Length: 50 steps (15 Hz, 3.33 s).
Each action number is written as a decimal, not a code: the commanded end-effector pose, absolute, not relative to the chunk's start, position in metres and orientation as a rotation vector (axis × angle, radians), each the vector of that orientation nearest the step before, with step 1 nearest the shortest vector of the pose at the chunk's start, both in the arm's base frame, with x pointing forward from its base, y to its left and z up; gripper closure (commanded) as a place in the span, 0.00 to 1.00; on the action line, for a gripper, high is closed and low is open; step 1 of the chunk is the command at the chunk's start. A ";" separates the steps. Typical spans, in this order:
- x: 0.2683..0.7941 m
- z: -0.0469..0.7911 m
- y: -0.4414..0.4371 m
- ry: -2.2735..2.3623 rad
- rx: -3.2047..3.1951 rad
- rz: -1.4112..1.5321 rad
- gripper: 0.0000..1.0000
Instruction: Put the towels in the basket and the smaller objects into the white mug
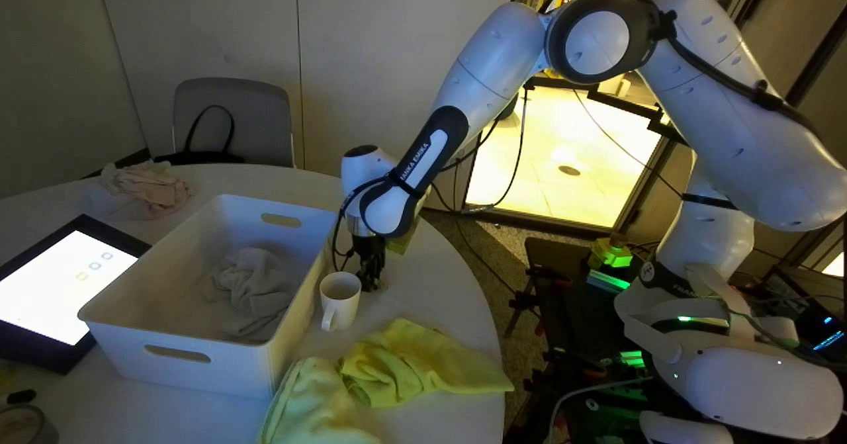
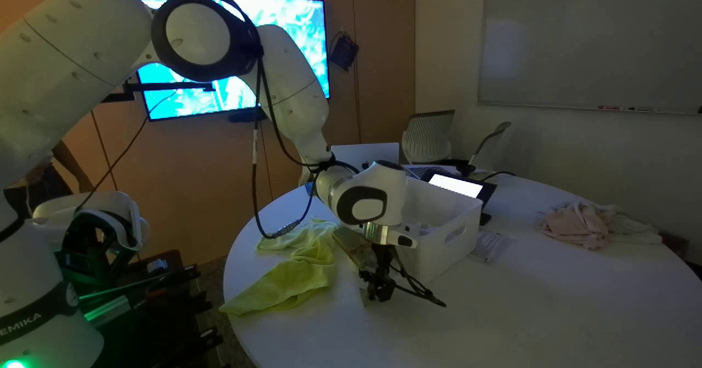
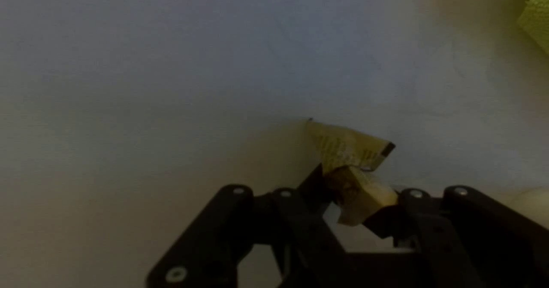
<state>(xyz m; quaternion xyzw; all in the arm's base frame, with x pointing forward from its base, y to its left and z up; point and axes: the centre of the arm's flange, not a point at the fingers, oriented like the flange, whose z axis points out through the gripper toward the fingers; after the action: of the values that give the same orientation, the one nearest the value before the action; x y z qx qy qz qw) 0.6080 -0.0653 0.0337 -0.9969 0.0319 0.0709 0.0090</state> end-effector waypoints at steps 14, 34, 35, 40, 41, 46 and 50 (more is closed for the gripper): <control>0.563 0.129 -0.012 0.034 -3.213 0.319 0.97; 0.587 0.178 0.105 -0.048 -3.201 -0.050 0.97; 0.590 0.180 0.106 -0.046 -3.199 -0.061 0.97; 0.602 0.179 0.106 -0.045 -3.197 -0.074 0.97; 0.604 0.179 0.106 -0.047 -3.197 -0.073 0.97; 0.616 0.173 0.107 -0.048 -3.195 -0.080 0.97; 0.623 0.171 0.104 -0.047 -3.200 -0.087 0.97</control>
<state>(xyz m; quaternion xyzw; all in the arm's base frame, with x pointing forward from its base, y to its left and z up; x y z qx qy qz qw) 0.6108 0.1036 0.1699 -0.9995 -0.0141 -0.0187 -0.0224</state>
